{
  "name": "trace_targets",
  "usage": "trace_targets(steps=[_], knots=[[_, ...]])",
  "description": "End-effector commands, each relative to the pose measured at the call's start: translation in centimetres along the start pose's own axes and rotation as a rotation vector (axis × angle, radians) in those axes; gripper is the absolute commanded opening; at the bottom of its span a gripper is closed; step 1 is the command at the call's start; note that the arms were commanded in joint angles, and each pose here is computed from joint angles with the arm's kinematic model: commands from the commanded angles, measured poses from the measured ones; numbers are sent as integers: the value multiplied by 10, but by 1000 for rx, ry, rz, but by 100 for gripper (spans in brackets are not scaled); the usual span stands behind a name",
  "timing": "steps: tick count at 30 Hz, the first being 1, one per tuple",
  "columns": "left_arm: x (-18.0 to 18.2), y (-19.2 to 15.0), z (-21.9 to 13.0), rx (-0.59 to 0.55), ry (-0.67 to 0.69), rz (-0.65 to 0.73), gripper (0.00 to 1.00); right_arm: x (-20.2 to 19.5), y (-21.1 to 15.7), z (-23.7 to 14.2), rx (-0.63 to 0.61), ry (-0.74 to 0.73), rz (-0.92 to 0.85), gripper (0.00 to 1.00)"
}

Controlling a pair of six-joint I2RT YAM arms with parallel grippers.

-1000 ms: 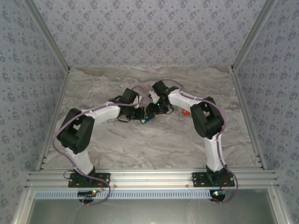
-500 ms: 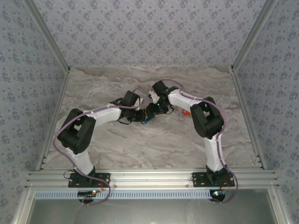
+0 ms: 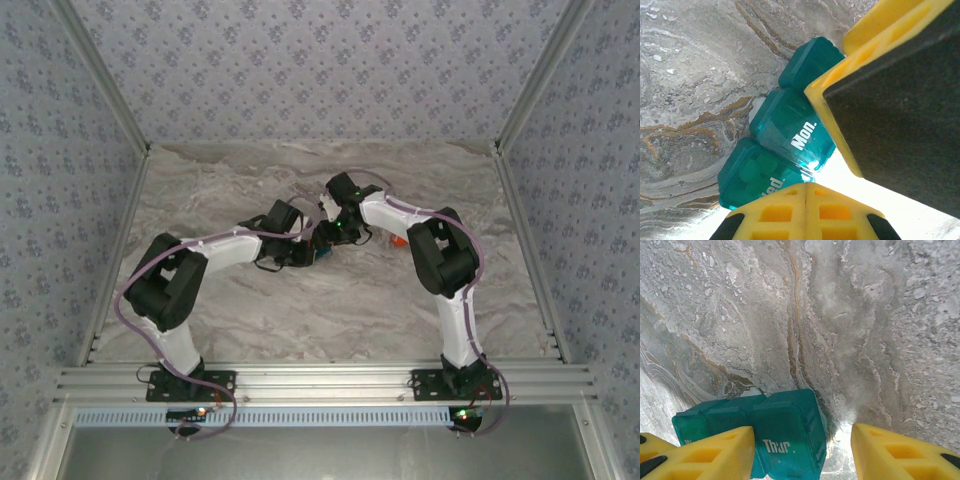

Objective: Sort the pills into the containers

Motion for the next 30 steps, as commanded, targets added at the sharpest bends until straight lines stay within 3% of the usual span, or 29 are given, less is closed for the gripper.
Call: trace_targets(steps=[1,30], knots=[[3,-10,3,23,12,-9,0,-8,-8,11,43,-10,21,55],[24,-11,-1,84,180,31,0,-13,-10,20,91,-30,44,55]])
Point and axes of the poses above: each hand's point on the last joint's axis, 136 mm out from that joint toward the fingers, its own z axis out along the fingers, its own x axis along the line the jaws close on, y = z × x, the point moved 3 cm from there along -z, back along the fingers, and after that the axes turned 13 degrees about z, right-handed, at the moved point
